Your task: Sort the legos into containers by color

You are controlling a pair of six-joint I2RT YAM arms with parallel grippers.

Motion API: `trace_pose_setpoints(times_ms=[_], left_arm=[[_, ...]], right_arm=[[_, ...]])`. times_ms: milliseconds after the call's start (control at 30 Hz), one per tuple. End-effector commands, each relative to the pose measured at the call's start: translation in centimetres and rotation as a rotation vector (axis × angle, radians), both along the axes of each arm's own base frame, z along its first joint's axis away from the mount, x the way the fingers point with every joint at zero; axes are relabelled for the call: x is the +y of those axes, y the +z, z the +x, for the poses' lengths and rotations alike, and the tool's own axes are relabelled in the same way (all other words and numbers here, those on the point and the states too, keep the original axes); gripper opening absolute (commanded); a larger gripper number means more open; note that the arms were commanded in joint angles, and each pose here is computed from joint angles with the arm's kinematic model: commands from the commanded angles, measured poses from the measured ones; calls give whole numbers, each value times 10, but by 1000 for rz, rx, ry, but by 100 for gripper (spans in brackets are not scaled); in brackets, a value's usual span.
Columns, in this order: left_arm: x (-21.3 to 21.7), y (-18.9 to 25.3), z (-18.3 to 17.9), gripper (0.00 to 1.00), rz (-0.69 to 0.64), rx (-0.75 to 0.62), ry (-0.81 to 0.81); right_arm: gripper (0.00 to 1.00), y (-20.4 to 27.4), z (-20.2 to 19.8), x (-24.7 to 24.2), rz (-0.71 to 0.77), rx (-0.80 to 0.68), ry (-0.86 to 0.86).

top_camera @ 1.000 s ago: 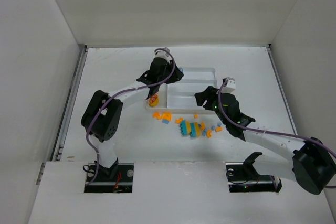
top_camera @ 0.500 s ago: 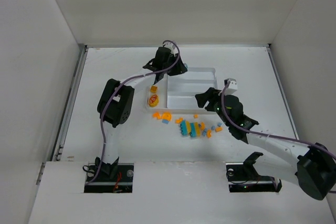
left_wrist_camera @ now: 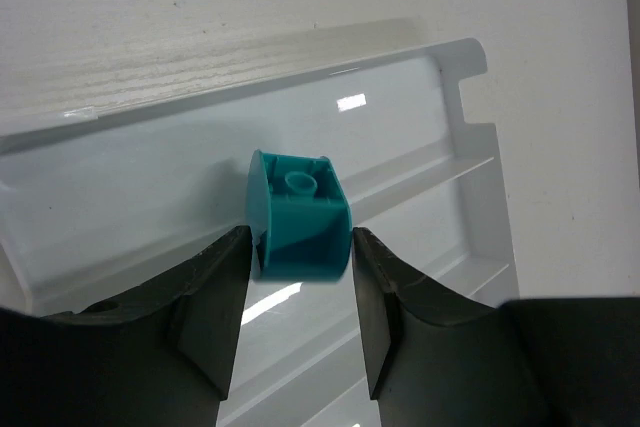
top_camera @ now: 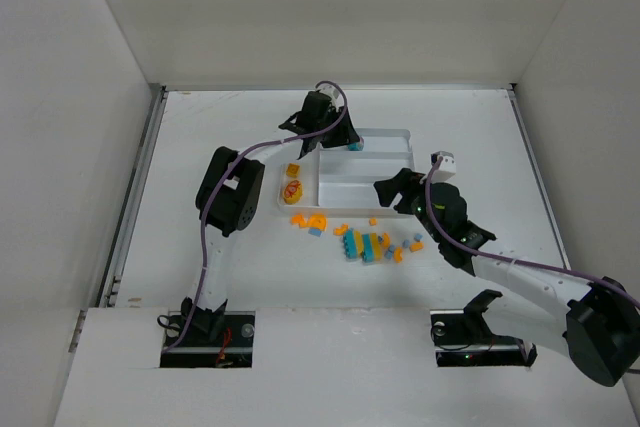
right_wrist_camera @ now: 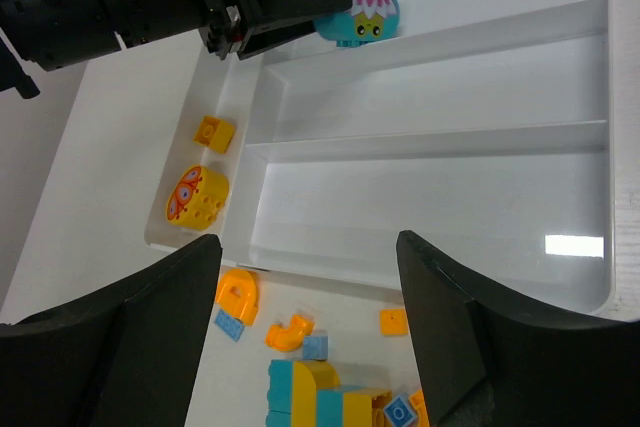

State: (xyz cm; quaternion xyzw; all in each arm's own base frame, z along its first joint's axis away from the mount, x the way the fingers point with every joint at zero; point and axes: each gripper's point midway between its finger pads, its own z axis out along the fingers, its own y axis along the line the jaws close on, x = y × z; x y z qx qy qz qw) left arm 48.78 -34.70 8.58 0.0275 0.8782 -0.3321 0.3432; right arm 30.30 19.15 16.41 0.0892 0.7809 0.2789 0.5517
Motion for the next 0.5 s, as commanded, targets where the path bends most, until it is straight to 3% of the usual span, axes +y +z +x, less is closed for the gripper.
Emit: trace_pose_setpoints(times_ms=[0, 300, 367, 467], left_arm=[[-3, 28, 15, 43, -17, -77, 5], [2, 43, 13, 47, -24, -99, 17], [8, 60, 8, 49, -28, -130, 35], [19, 86, -2, 49, -38, -193, 81]], right_arm=[[78, 16, 4, 4, 37, -48, 7], [77, 13, 5, 5, 30, -48, 6], [74, 12, 5, 4, 21, -47, 8], [59, 9, 7, 4, -1, -41, 3]])
